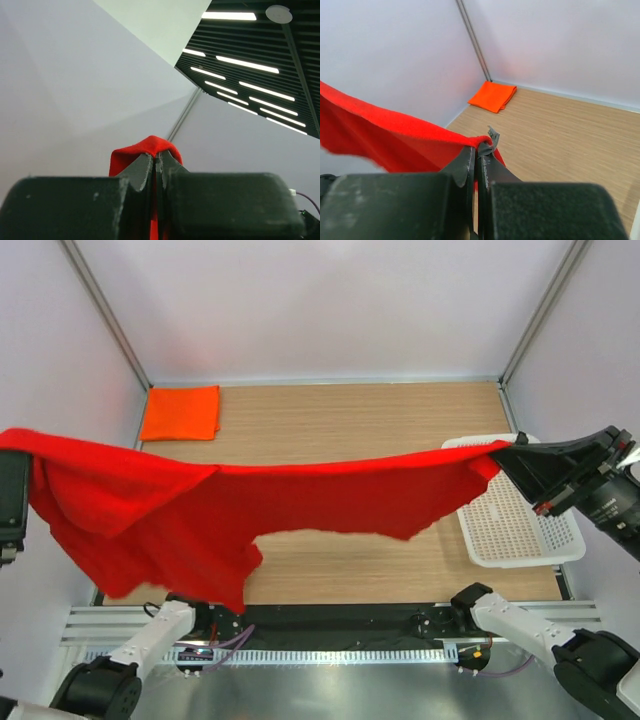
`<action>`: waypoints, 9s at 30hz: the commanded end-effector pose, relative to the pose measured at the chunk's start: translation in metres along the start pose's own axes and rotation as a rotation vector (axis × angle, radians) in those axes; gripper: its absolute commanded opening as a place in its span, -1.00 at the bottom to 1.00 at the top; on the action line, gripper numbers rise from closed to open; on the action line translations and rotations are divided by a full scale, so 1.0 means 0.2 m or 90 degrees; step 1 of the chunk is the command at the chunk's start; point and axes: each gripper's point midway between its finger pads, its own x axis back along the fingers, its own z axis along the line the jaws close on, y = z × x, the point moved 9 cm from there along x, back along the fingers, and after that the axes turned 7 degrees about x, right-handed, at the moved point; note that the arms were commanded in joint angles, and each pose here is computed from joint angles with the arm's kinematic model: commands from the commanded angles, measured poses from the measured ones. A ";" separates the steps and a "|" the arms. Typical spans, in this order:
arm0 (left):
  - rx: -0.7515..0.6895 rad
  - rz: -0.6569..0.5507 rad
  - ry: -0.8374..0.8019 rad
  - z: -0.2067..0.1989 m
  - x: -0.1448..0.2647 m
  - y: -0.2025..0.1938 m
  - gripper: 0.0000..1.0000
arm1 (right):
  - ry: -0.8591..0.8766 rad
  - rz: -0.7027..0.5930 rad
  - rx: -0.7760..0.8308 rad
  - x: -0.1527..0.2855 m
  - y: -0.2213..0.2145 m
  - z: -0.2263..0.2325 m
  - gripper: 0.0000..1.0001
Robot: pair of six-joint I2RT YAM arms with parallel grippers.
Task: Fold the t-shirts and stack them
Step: Flatten the tshirt out, then fold the tshirt
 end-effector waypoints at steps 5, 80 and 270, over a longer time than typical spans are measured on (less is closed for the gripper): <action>-0.039 0.091 0.112 0.45 -0.61 -0.36 -1.00 | -0.191 0.035 -0.008 -0.47 -0.19 -0.24 -0.98; 0.159 0.511 0.623 2.21 -0.58 -1.73 -1.00 | -0.414 0.514 0.031 -1.54 -1.58 -1.73 -0.98; 0.112 0.836 0.731 2.24 0.18 -1.81 0.11 | -0.061 0.682 -0.331 -1.70 -2.02 -0.67 0.08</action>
